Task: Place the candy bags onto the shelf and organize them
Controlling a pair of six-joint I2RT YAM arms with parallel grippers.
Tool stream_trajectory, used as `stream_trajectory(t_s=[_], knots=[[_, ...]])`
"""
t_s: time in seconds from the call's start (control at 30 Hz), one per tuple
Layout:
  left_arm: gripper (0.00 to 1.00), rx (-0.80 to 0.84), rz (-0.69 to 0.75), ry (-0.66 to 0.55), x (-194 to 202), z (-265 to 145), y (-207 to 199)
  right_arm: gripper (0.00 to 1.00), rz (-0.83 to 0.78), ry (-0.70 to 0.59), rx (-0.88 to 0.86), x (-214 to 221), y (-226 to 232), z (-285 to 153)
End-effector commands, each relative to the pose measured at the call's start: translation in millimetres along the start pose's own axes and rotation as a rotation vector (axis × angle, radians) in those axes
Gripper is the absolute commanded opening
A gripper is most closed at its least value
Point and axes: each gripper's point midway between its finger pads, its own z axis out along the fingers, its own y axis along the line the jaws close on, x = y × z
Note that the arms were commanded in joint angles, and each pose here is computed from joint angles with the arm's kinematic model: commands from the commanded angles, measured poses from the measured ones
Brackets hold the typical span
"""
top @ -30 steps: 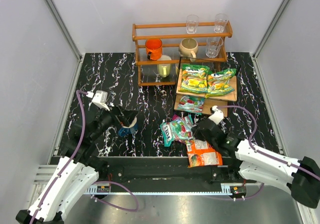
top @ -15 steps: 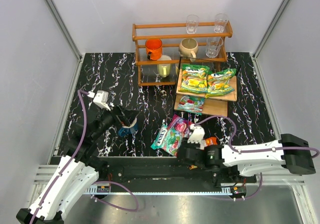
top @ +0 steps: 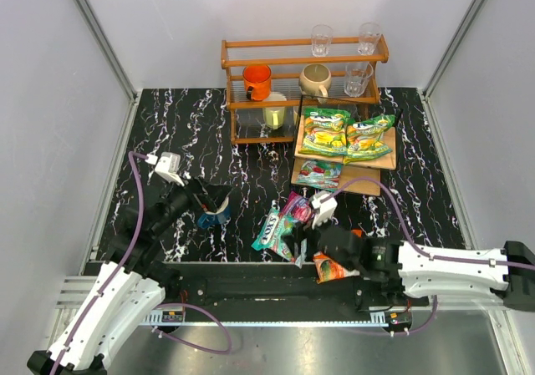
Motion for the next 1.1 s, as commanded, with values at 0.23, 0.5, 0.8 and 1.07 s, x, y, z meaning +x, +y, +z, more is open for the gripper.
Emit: stream_trajectory(t_s=[0.23,0.5,0.8,1.07], knots=[[0.99,0.026,0.009,-0.024,-6.5,-1.1,-6.3,0.79,-0.076,0.27,-0.042,1.1,-51.6,38.6],[0.99,0.024,0.015,-0.02,-6.1,-0.2,-5.6,0.78,-0.049,0.222,-0.107,-15.1,-64.1,45.5],[0.99,0.03,0.013,-0.015,-4.9,2.0,-6.1,0.79,0.011,0.218,-0.15,-3.6,-73.2,55.9],[0.99,0.028,0.012,-0.014,-6.3,3.1,-6.1,0.79,0.076,0.249,-0.072,14.8,-90.6,64.1]])
